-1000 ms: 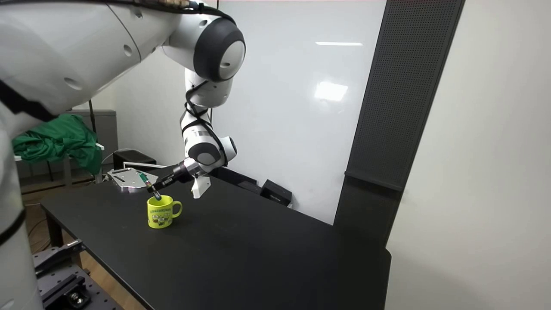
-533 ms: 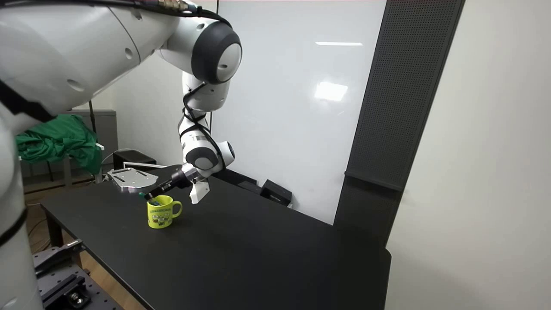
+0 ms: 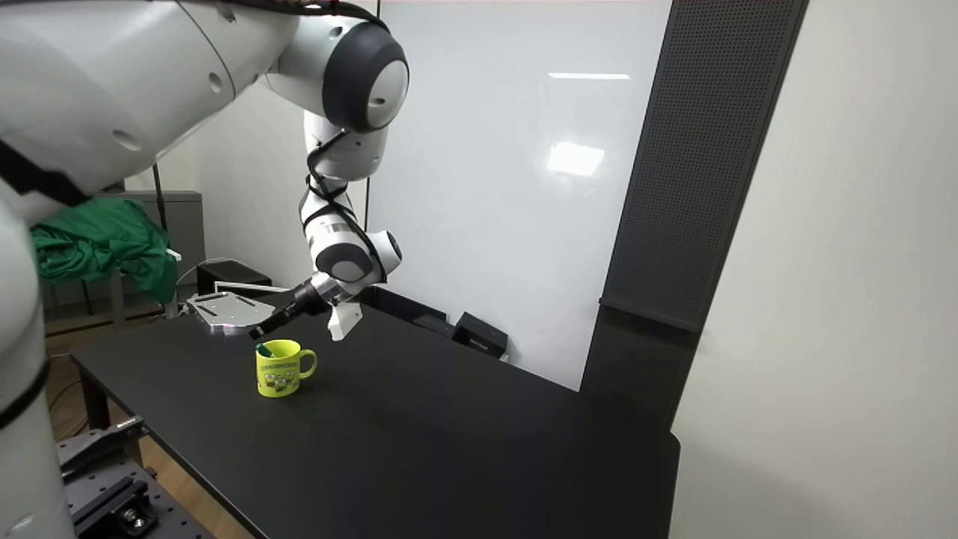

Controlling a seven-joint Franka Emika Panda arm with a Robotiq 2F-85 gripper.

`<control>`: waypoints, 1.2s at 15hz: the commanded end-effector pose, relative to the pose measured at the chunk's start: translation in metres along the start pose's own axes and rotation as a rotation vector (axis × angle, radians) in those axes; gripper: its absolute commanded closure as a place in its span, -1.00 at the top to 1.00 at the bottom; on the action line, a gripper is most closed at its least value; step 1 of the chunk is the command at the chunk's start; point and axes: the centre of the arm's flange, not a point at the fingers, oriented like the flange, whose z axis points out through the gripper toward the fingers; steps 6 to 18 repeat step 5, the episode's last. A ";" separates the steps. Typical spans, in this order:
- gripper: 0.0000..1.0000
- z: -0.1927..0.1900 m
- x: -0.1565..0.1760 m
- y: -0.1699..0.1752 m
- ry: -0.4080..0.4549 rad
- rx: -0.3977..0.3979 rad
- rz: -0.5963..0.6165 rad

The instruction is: Put the marker in the mug

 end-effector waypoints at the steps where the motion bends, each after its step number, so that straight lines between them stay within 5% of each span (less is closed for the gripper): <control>1: 1.00 -0.003 0.006 0.002 -0.008 -0.004 -0.013; 18: 1.00 -0.010 0.022 0.006 -0.026 -0.010 -0.042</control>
